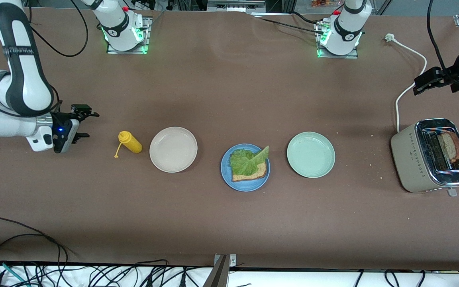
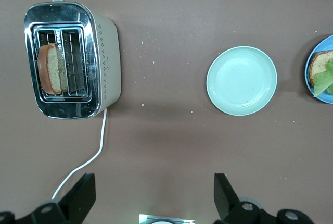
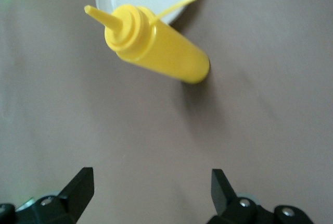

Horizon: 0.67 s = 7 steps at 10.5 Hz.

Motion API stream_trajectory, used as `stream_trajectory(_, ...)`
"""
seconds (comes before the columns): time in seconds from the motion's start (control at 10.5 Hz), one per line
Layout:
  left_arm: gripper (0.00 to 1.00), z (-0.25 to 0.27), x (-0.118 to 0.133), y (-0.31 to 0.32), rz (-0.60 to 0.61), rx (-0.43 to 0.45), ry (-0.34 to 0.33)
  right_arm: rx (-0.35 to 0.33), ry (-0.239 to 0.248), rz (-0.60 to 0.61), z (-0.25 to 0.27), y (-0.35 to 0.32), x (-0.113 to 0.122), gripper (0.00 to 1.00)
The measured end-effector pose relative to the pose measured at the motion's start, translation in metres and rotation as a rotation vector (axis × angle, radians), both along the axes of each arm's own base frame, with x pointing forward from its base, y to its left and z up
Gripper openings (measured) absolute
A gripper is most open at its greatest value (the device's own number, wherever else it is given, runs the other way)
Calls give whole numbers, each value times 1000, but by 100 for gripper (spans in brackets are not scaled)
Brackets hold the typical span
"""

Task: Make sandwich in blue plate with both arms
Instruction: 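Grasp the yellow squeeze bottle with the right gripper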

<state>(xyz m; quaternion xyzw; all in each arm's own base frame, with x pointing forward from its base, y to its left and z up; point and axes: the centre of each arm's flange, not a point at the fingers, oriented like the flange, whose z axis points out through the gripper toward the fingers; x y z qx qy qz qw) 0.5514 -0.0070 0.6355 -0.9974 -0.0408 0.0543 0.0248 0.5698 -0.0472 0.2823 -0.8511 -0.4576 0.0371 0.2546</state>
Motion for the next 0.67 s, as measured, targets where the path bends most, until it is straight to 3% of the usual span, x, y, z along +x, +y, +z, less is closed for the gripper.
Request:
stream_trajectory(0.19, 100, 0, 0, 0, 0, 0, 0, 197, -101, 95, -37, -2, 2, 100)
stream_trajectory(0.48, 100, 0, 0, 0, 0, 0, 0, 353, -225, 185, -61, 1, 3, 100)
stream_trajectory(0.67, 100, 0, 0, 0, 0, 0, 0, 446, -340, 227, -62, 7, 7, 100)
